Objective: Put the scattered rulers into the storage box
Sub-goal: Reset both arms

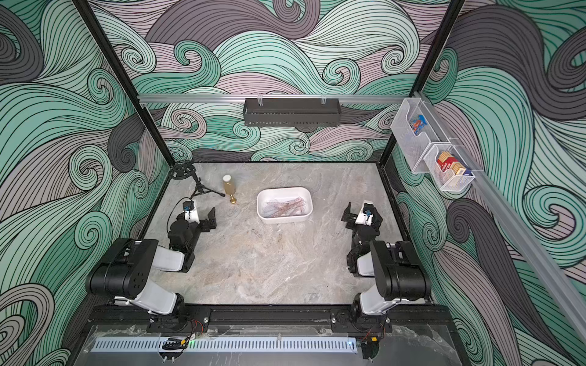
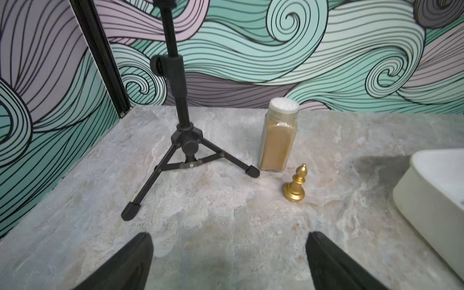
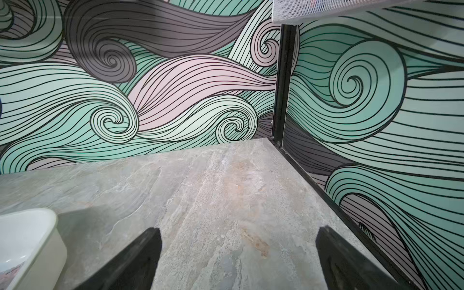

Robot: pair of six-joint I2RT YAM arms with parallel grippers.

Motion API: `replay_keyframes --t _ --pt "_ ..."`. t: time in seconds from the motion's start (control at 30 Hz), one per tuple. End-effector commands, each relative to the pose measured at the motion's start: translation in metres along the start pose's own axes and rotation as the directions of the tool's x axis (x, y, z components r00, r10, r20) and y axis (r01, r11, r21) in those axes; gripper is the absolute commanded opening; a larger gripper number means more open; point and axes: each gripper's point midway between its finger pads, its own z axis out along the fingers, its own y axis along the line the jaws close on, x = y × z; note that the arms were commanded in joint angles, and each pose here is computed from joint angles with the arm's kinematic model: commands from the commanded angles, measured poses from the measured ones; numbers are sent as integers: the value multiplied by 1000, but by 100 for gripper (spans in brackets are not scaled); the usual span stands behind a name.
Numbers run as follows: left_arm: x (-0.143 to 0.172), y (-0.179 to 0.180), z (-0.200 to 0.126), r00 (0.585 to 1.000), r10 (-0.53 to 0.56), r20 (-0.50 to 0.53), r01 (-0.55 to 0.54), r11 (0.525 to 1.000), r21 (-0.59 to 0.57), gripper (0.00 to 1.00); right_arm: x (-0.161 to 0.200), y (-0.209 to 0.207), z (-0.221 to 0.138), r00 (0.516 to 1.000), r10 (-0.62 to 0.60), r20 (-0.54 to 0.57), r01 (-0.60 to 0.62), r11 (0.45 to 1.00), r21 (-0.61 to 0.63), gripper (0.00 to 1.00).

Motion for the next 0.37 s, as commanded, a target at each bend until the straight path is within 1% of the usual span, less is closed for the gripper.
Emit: replay_keyframes --t 0.0,0.07,0.1,0.2,0.33 --pt "-16 0 -1 997 -20 73 19 1000 14 98 -5 14 -3 999 -17 29 19 997 -70 100" --pt "-16 0 -2 997 -19 78 18 1000 14 98 3 20 4 999 -33 -25 30 995 -96 100" --pt "-16 -1 -3 997 -17 82 15 1000 16 98 3 21 7 999 -30 -27 27 993 -116 100" --pt "-18 -2 -3 996 -12 90 11 1000 20 99 4 23 8 999 -36 -35 31 992 -125 100" --pt "-17 -1 -3 996 -16 86 14 1000 20 98 0 22 2 999 -31 -9 29 991 -129 100"
